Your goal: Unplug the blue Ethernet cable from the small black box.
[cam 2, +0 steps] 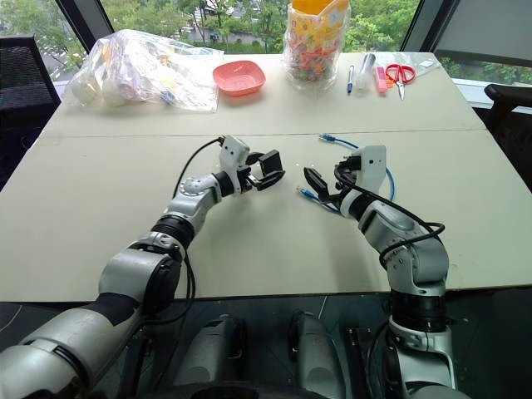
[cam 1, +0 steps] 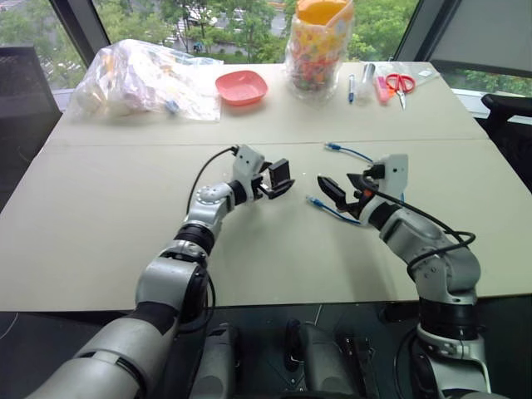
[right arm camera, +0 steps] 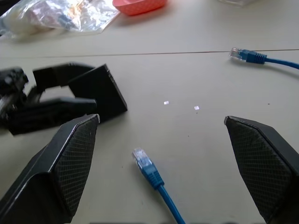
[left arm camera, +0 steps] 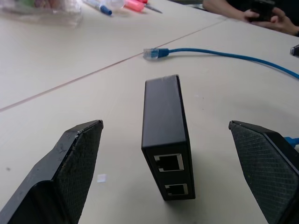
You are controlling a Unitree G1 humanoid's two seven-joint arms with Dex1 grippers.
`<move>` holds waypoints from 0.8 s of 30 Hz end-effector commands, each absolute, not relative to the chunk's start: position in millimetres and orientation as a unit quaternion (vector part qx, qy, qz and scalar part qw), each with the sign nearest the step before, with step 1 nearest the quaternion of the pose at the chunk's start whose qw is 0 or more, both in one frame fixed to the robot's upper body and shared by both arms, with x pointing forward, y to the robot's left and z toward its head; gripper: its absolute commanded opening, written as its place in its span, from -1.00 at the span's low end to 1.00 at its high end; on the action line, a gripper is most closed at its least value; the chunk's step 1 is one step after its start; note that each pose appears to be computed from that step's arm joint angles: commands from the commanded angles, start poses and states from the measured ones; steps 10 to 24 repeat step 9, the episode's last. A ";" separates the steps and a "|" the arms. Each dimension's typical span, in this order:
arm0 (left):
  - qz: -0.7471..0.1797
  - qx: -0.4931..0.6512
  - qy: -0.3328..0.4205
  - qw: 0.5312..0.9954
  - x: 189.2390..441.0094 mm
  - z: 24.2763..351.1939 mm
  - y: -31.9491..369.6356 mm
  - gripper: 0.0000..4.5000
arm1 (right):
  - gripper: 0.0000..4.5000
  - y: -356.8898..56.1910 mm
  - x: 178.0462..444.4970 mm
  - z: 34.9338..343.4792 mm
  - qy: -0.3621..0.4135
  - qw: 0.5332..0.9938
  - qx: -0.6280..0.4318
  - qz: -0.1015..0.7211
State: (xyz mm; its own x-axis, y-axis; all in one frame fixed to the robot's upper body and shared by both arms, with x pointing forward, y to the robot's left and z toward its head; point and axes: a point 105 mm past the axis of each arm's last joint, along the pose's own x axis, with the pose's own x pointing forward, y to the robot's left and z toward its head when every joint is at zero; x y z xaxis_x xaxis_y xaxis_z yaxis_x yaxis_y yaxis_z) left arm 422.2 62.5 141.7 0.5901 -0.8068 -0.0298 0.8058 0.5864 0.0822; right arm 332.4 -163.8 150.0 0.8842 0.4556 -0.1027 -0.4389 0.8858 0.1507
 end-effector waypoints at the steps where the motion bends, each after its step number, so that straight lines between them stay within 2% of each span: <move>1: -0.494 0.028 -0.005 0.869 398.1 175.2 89.3 0.99 | 1.00 -158.1 308.9 167.6 0.029 0.954 0.023 0.297; 4: -0.521 0.023 0.043 0.852 362.7 174.9 111.8 0.99 | 1.00 -164.3 300.6 166.1 0.027 0.953 0.012 0.303; 7: -0.501 0.008 0.099 0.860 327.3 162.7 141.8 0.99 | 1.00 -165.2 289.1 159.4 0.045 0.943 0.017 0.330; 9: -0.482 -0.004 0.118 0.868 313.0 157.1 151.1 0.99 | 1.00 -161.2 281.5 155.7 0.057 0.934 0.019 0.352; 24: -0.482 -0.004 0.118 0.868 313.0 157.1 151.1 0.99 | 1.00 -161.2 281.5 155.7 0.057 0.934 0.019 0.352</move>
